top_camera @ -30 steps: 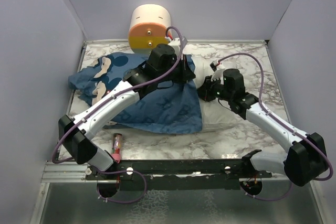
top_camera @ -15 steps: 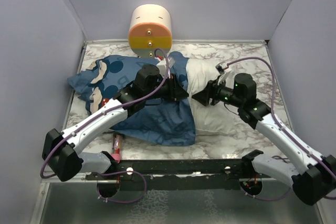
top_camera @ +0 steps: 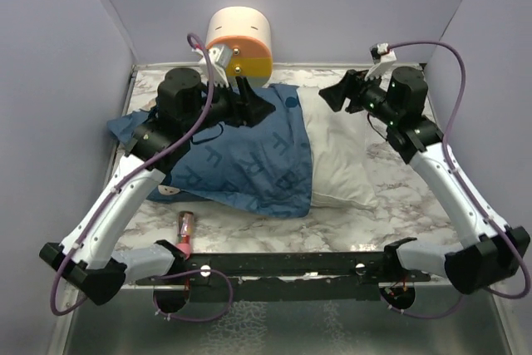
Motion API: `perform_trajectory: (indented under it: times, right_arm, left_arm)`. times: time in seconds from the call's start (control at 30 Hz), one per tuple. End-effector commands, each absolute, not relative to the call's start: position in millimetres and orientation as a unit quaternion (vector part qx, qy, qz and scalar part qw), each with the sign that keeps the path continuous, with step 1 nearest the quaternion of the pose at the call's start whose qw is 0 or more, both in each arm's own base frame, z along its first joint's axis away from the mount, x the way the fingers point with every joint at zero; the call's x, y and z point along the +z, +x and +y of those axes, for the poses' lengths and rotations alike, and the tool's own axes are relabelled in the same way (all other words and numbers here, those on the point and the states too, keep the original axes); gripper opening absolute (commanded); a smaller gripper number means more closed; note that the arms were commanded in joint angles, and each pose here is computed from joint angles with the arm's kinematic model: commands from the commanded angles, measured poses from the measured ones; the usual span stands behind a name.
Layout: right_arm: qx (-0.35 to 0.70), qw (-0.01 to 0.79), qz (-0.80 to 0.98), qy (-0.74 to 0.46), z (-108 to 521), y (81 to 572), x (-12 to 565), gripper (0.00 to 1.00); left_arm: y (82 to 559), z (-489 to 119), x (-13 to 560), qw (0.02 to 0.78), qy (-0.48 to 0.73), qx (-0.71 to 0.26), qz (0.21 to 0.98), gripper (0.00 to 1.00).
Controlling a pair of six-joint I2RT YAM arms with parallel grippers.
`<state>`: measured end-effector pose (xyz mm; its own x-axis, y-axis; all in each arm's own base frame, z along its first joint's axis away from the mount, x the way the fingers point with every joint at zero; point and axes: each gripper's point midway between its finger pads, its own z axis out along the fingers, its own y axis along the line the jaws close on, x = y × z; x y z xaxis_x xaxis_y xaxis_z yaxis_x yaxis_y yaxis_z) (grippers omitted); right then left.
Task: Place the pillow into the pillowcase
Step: Stuff the pillow into the pillowcase.
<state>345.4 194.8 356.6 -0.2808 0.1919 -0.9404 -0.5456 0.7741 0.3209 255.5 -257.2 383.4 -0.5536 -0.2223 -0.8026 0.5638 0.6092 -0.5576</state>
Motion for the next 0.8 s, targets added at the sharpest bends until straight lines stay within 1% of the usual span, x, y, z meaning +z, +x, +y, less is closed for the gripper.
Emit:
perform_trajectory:
  times: [0.0, 0.1, 0.2, 0.27, 0.33, 0.5, 0.63, 0.77]
  right_arm:
    - [0.31, 0.549, 0.773, -0.069, 177, 391, 320, 0.64]
    - [0.316, 0.502, 0.8, -0.087, 187, 399, 284, 0.65]
    - [0.342, 0.448, 0.82, -0.101, 197, 386, 245, 0.64]
    - [0.349, 0.424, 0.83, -0.099, 197, 372, 223, 0.62]
    - [0.352, 0.412, 0.835, -0.098, 196, 359, 209, 0.57]
    - [0.354, 0.398, 0.841, -0.1, 192, 339, 190, 0.41]
    - [0.36, 0.39, 0.842, -0.096, 192, 330, 183, 0.36]
    - [0.361, 0.383, 0.845, -0.095, 190, 322, 175, 0.35]
  left_arm:
    - [313, -256, 399, 0.489, 0.089, -0.383, 0.779, 0.65]
    - [355, -263, 391, 0.487, 0.085, -0.332, 0.803, 0.67]
    - [392, -267, 368, 0.481, 0.083, -0.276, 0.828, 0.72]
    - [409, -273, 347, 0.47, 0.088, -0.253, 0.841, 0.75]
    - [424, -280, 322, 0.453, 0.091, -0.238, 0.855, 0.77]
    - [429, -309, 289, 0.414, 0.117, -0.23, 0.873, 0.78]
    - [424, -323, 270, 0.397, 0.139, -0.207, 0.884, 0.79]
    - [413, -321, 248, 0.37, 0.152, -0.172, 0.9, 0.79]
